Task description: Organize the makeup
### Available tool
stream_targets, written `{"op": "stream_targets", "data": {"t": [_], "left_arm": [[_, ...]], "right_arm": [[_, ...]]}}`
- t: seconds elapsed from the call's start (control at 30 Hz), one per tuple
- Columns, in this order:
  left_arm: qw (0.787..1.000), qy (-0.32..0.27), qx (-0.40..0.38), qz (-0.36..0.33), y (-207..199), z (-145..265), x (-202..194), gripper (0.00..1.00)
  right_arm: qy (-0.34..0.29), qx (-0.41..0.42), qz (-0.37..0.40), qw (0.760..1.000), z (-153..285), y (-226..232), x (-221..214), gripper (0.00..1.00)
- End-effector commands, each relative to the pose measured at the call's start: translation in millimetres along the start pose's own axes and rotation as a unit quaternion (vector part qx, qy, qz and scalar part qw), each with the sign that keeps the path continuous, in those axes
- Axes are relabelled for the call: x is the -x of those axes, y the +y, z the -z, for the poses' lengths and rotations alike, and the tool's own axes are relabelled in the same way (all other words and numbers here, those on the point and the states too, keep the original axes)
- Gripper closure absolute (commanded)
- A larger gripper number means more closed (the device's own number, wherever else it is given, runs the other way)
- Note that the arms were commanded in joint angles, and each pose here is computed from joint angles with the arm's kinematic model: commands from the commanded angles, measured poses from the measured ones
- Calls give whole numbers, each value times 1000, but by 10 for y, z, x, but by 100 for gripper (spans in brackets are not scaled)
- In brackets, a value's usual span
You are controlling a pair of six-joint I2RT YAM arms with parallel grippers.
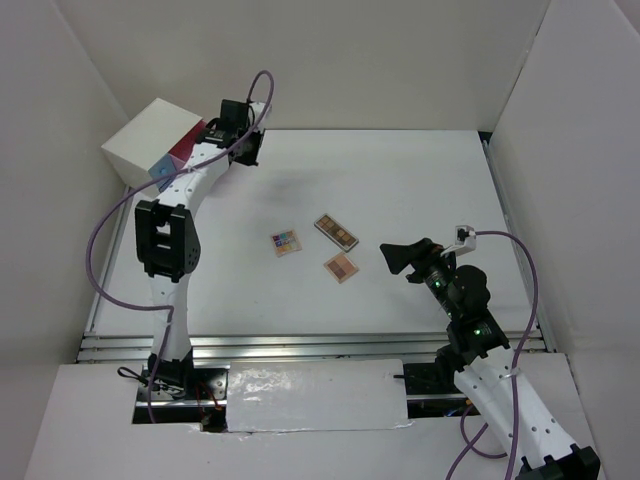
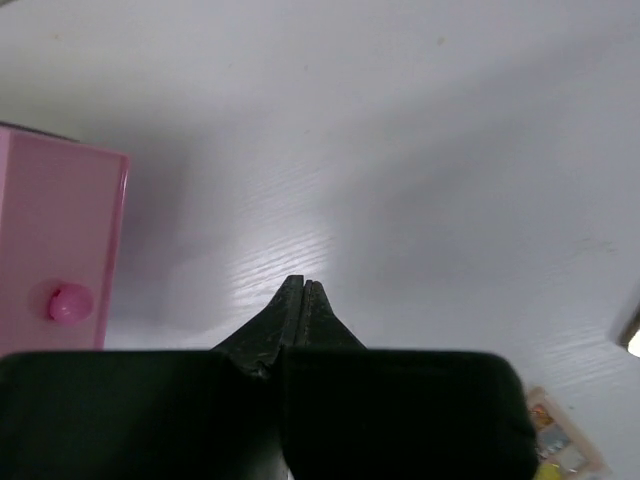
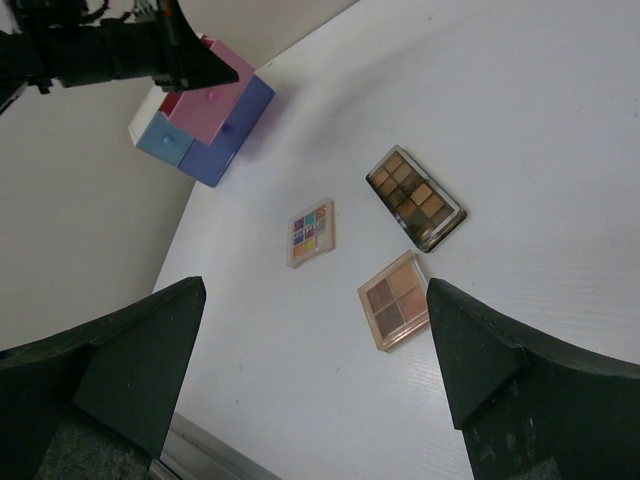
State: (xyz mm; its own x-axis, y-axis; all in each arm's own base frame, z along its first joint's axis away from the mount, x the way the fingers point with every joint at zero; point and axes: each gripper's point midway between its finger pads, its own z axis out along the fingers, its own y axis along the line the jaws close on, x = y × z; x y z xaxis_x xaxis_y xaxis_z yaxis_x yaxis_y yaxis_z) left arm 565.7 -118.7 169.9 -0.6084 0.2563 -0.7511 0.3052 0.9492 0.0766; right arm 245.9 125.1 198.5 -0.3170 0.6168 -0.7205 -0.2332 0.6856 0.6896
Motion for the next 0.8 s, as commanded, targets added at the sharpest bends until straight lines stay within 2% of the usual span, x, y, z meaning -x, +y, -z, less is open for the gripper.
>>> {"op": "stream_targets", "data": {"t": [0.0,0.3,0.5,0.77], "left_arm": [[995,56,69,-42,266,-162,-301,100],[968,87,206,-113,790,-255,-436,100],[946,69,293,-122,1073,-216,-364,100],[936,68,324,-118,1270,-237,-404,100]], "right_arm": [[-18,33,3,999,-5,180,119,0],[-18,32,4,999,-6,174,123,0],[-19,26,6,999,-14,153,127,0],[-19,23,6,1000,-20,142,127,0]]}}
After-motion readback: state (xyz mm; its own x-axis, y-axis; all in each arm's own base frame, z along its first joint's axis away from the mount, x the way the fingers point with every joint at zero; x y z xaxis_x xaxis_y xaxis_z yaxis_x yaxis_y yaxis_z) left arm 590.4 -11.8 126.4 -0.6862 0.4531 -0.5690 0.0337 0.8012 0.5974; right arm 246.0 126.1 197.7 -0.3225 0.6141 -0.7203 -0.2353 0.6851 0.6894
